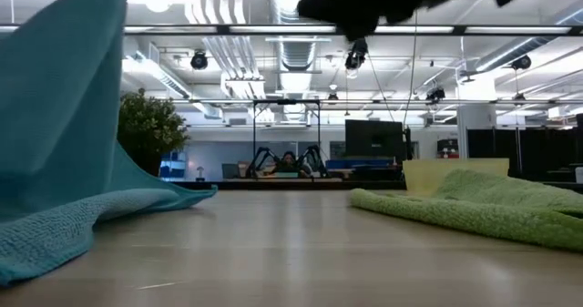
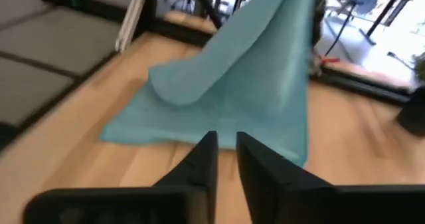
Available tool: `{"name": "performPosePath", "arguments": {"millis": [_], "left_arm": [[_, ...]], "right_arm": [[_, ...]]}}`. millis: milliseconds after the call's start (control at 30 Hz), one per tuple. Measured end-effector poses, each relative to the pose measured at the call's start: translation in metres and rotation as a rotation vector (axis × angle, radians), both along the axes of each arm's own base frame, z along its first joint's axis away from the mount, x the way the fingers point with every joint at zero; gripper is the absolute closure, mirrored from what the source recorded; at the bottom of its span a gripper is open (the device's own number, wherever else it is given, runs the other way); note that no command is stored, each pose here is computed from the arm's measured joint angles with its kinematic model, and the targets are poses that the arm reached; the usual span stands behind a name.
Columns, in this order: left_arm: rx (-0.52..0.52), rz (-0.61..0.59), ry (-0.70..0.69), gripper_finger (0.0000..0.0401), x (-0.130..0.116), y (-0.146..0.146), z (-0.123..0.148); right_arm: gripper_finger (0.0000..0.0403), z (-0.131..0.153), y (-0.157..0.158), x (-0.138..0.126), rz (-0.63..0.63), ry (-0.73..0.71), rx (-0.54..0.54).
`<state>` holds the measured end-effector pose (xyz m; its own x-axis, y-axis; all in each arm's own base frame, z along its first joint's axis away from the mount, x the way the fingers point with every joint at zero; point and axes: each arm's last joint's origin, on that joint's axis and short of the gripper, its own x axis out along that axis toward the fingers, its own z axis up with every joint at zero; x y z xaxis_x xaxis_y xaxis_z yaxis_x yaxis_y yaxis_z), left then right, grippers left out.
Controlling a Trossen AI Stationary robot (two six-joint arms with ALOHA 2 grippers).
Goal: Roll microfiber towels into tight, uniform cylinder then place into a basket
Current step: Fold the blue microfiber towel
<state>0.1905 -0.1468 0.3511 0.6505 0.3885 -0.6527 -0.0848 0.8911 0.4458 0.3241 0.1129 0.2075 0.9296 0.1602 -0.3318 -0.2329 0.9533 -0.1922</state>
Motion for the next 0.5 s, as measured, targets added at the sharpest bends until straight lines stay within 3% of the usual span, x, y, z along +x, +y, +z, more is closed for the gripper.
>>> {"name": "performPosePath", "arguments": {"millis": [100,200,500], "left_arm": [[0.006,-0.062,0.01,0.0401,0.011,0.002,0.001],[-0.03,-0.116,0.023,0.0401,0.022,0.003,0.001],[-0.04,-0.189,0.065,0.0401,0.035,0.006,-0.007]], "right_arm": [[0.0309,-0.015,0.004,0.015,-0.002,-0.003,0.0],[0.0272,-0.01,0.007,0.029,0.003,-0.04,0.014],[0.0208,0.045,0.01,0.055,-0.013,-0.223,-0.025]]}}
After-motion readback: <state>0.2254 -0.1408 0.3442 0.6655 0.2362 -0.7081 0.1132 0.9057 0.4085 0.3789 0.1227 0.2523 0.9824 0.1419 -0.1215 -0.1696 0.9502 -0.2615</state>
